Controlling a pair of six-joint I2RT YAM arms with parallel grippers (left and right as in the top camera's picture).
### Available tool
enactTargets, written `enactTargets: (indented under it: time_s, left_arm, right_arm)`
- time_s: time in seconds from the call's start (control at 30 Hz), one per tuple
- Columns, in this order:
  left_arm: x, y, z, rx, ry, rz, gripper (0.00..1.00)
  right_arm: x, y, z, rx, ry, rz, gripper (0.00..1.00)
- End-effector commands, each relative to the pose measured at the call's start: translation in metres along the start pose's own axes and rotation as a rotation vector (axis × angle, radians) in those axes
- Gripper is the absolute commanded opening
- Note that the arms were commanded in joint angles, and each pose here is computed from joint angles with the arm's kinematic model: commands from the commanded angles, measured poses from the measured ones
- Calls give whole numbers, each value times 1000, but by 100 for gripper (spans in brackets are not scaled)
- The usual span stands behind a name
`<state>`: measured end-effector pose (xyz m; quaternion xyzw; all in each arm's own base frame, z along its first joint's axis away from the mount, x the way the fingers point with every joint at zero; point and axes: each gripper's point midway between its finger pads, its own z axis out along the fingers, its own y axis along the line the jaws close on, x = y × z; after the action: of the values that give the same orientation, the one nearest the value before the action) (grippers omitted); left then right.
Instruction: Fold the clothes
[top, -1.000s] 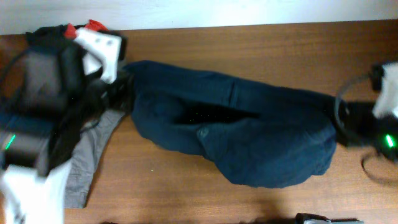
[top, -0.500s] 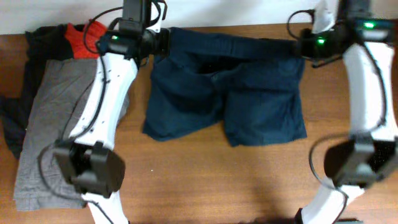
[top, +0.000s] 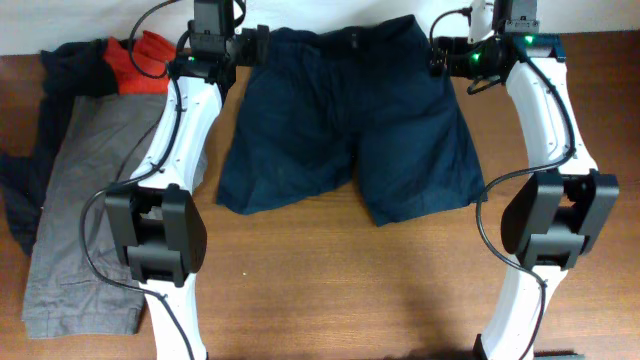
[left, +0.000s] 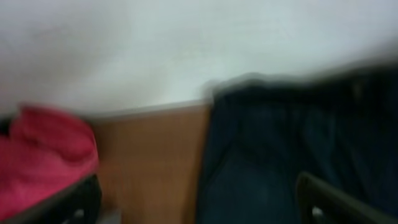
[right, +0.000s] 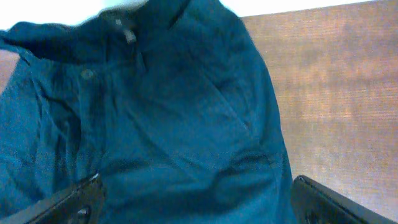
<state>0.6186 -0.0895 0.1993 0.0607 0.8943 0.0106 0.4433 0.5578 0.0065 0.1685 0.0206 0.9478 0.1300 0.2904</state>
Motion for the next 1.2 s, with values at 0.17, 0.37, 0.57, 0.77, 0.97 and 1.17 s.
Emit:
enactTargets:
  time_s: [0.17,0.37,0.57,0.77,0.97,1.17]
  left_arm:
    - [14,-31,-86,211,191,60,99]
    - [68,-33,-90,218,409,67,99]
    - [106,-33,-87,218,538,70,99]
    - [124,-31,-78,209,572,69,99]
    - [120,-30,-75,207,551,67,99]
    - [116,-30,-72,207,532,66,99]
  right_arm:
    - [58,33,-97,-38,216,43,99]
    - [104,32,-95,-32,397,71,99]
    - [162,37,-55,-21,558,61,99]
    - [193,26,-14,-14,565,86,97]
    - [220,15,16,3,551,144,55]
    - [253,-3,33,84,562,208,14]
